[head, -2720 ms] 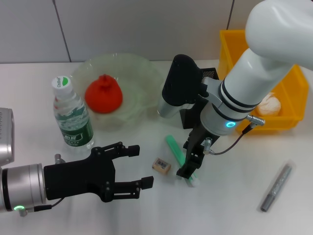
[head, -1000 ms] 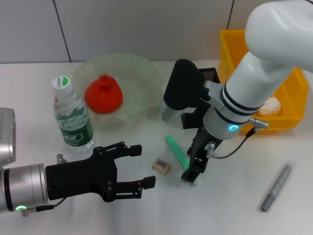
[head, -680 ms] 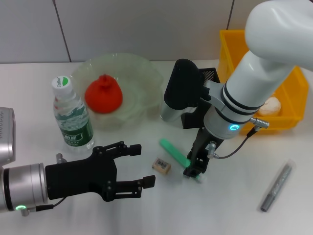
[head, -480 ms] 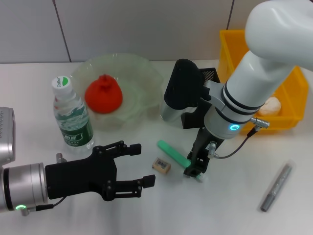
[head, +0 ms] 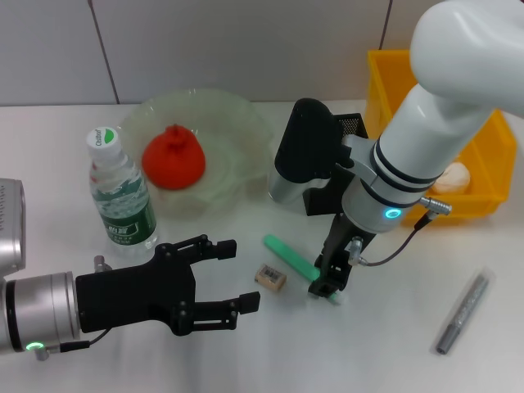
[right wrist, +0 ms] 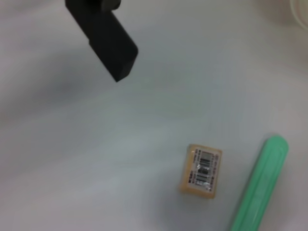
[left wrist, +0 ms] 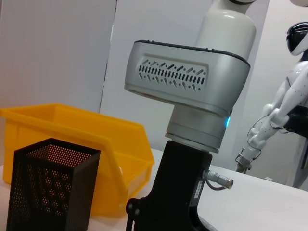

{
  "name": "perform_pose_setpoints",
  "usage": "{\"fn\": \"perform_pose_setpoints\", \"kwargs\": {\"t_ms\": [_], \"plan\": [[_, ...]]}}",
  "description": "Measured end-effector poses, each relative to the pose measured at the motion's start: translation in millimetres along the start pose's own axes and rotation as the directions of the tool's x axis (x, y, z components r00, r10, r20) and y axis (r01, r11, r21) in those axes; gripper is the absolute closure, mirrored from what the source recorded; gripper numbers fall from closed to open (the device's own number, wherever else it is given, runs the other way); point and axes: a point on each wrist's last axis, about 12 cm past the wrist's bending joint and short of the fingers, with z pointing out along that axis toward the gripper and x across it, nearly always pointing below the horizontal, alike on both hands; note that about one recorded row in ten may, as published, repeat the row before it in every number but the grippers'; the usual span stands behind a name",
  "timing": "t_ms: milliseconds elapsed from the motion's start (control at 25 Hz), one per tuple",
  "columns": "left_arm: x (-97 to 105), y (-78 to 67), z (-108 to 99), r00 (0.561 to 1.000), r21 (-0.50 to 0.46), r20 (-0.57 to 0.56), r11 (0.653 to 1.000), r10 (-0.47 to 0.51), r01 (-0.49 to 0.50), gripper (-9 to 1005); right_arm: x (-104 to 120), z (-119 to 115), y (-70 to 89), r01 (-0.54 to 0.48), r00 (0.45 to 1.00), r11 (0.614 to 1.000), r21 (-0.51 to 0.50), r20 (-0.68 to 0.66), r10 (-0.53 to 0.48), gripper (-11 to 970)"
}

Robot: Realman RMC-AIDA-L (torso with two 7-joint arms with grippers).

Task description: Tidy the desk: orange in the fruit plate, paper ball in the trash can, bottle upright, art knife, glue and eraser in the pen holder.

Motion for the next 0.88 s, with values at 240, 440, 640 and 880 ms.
{"fn": "perform_pose_setpoints", "kwargs": {"t_ms": [240, 440, 640, 880], "plan": [[0.0, 0.0, 0.0, 1.000, 0.000, 0.000, 1.000, 0.003, -0.003, 120, -1.0, -1.1, 1.5, 0.005, 1.000, 1.000, -0.011, -0.011, -0.006, 545], [-1.1, 0.6, 0.0, 1.000, -0.001, 0.002, 1.000, 0.006, -0.006, 120, -0.4, -2.5, 1.1, 0.017, 0.999, 1.000, -0.006, -0.031, -0.018, 545], [-3.3, 1.4, 0.3, 1.000, 0.000, 0.011, 1.000, 0.011, -0.011, 120, 2.1, -2.5, 2.2, 0.024, 0.998, 1.000, -0.012, -0.056, -0.024, 546], [-4.0, 1.9, 0.2, 1.000, -0.003, 0.016, 1.000, 0.014, -0.014, 121, 3.3, -2.8, 1.5, 0.021, 0.998, 1.000, -0.012, -0.060, -0.021, 545]]}}
